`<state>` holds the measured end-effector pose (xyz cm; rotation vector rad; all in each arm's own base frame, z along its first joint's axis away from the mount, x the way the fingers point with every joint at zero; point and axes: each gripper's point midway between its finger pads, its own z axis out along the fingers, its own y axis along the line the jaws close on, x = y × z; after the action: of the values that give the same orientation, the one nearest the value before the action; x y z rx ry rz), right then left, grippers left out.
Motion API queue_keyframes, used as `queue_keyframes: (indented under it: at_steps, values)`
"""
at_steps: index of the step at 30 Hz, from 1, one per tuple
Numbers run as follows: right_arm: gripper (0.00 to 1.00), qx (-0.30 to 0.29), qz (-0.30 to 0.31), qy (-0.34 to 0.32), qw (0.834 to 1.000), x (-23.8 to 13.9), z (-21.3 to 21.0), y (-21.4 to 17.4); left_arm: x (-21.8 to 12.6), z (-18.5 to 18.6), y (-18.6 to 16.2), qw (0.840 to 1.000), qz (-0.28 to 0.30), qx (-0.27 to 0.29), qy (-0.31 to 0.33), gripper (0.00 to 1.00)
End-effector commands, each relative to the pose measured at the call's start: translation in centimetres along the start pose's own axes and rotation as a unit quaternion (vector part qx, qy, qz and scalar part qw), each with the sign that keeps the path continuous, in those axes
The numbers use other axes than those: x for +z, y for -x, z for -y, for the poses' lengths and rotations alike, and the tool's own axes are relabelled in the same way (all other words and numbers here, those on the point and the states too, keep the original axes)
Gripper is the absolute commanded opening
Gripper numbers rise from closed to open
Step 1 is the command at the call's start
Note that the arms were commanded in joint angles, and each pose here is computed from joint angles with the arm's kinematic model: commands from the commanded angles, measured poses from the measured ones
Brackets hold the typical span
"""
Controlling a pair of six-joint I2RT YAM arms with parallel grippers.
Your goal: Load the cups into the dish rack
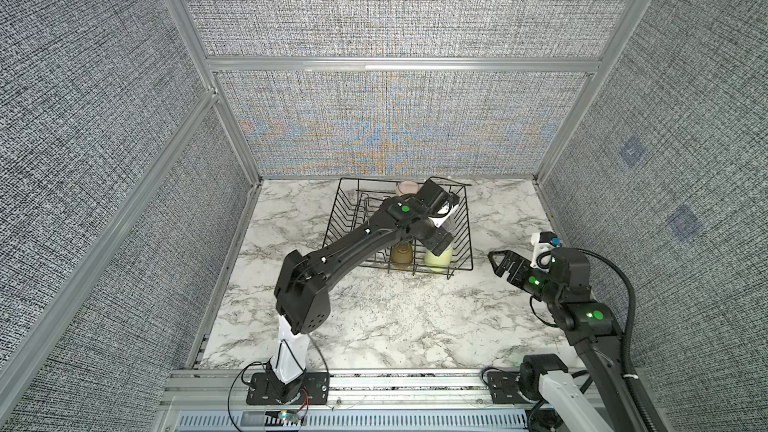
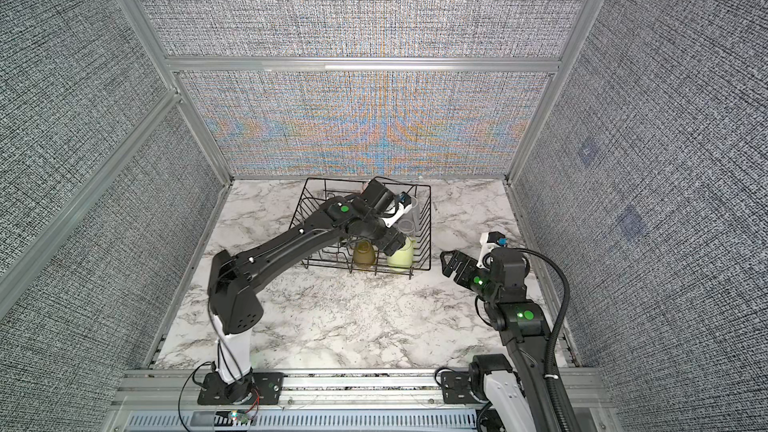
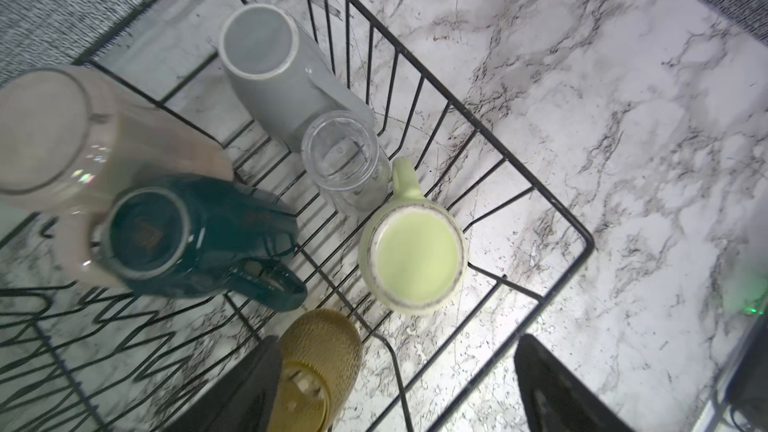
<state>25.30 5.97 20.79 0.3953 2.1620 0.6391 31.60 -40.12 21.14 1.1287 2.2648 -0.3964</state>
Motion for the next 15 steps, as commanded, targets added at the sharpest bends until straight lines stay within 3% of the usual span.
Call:
queue_keyframes:
  at_steps: [1,5,10,15]
  values:
    - [0.98,-0.008,0.026,-0.011,1.0,-0.5,0.2,0.9,-2.3,-0.5,0.6,0.999,0.035,-0.02,0.015,0.89]
    - [0.98,-0.022,0.049,-0.028,0.998,-1.0,0.7,1.5,-4.6,-1.1,-1.6,0.997,0.045,-0.044,0.036,0.89]
    - [0.99,-0.032,0.055,-0.064,0.996,-1.3,1.9,1.8,-7.6,-3.7,-5.2,0.988,0.07,-0.086,0.107,0.92]
    - [0.99,-0.06,0.093,-0.063,0.992,-1.2,2.4,2.2,-11.4,-7.7,-9.1,0.968,0.108,-0.145,0.175,0.94]
